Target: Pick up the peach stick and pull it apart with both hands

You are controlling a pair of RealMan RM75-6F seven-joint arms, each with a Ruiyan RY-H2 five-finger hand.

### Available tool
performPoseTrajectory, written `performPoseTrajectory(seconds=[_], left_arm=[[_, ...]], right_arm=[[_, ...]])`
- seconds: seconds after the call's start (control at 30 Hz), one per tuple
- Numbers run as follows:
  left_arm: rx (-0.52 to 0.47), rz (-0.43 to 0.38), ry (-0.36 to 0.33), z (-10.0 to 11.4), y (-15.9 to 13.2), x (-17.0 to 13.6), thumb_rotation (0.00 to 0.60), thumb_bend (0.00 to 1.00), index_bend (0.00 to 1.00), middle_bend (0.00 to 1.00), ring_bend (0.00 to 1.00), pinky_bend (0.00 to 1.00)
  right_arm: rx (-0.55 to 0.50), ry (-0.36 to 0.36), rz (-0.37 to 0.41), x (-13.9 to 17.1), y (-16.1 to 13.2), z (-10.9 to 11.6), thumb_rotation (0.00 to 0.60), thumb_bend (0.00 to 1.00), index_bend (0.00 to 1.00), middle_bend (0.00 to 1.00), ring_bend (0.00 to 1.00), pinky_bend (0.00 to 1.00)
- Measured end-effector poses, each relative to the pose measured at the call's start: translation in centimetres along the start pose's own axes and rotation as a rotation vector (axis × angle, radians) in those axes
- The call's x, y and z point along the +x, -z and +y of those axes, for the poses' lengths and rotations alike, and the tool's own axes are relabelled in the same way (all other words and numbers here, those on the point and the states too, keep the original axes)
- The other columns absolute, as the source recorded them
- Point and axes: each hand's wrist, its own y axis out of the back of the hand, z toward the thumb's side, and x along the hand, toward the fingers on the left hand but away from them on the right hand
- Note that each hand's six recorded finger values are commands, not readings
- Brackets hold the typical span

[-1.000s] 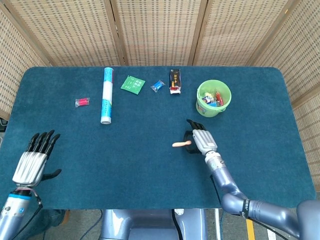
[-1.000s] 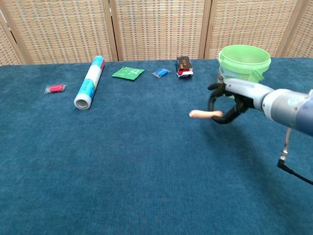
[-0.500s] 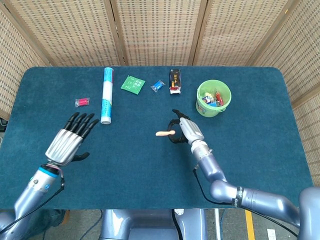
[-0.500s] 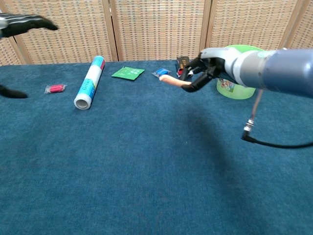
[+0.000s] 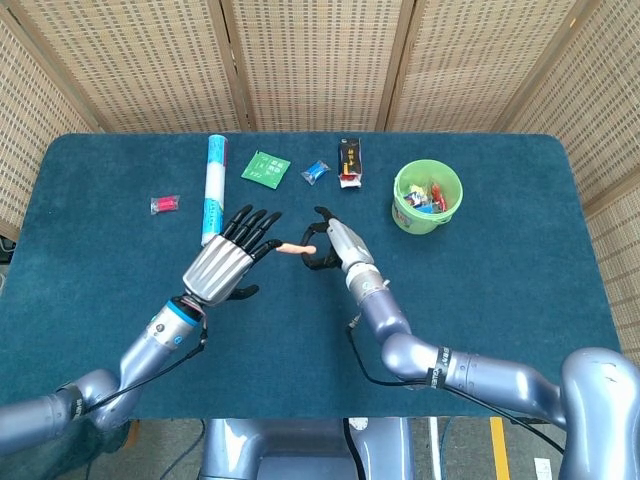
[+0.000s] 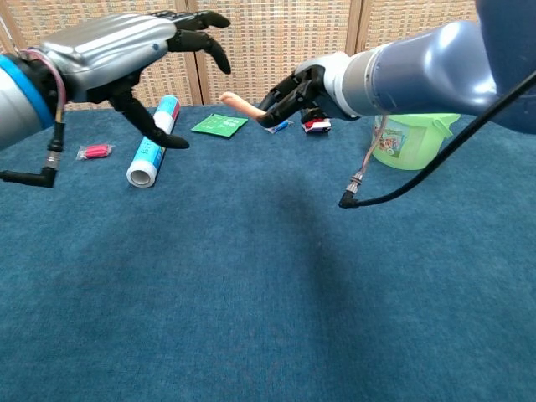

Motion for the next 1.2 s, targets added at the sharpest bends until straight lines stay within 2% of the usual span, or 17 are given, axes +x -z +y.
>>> performPoseTrajectory(seconds=[0.23, 0.43, 0.7, 1.2], left_arm=[[0.017, -0.001, -0.029, -0.1, -1.2, 1.6, 0.6, 0.24, 0.31, 0.0, 0.0, 0.0], [0.026, 0.005, -0.018, -0.8, -1.4, 1.6, 0.6, 0.28, 0.36, 0.0, 0.0, 0.0], [0.029, 0.013, -0.008, -1.2, -1.5, 1.7, 0.6, 0.29, 0.41, 0.0, 0.0, 0.0], [0.043, 0.017, 0.004, -2.4, -2.0, 2.7, 0.6, 0.31, 0.43, 0.0, 0.0, 0.0]], right_arm=[[0.021, -0.024, 0.013, 0.7, -0.6, -1.3, 0.6, 0.58, 0.68, 0.12, 0.0, 0.0], [0.036, -0.026, 0.018, 1.0, -0.3, -1.5, 0.6, 0.58, 0.68, 0.12, 0.0, 0.0], [0.041, -0.022, 0.008, 1.1, 0.2, -1.3, 0.6, 0.58, 0.68, 0.12, 0.0, 0.0], [0.048, -0.023, 0.005, 1.2, 0.7, -1.0, 0.6, 0.58, 0.69, 0.12, 0.0, 0.0]])
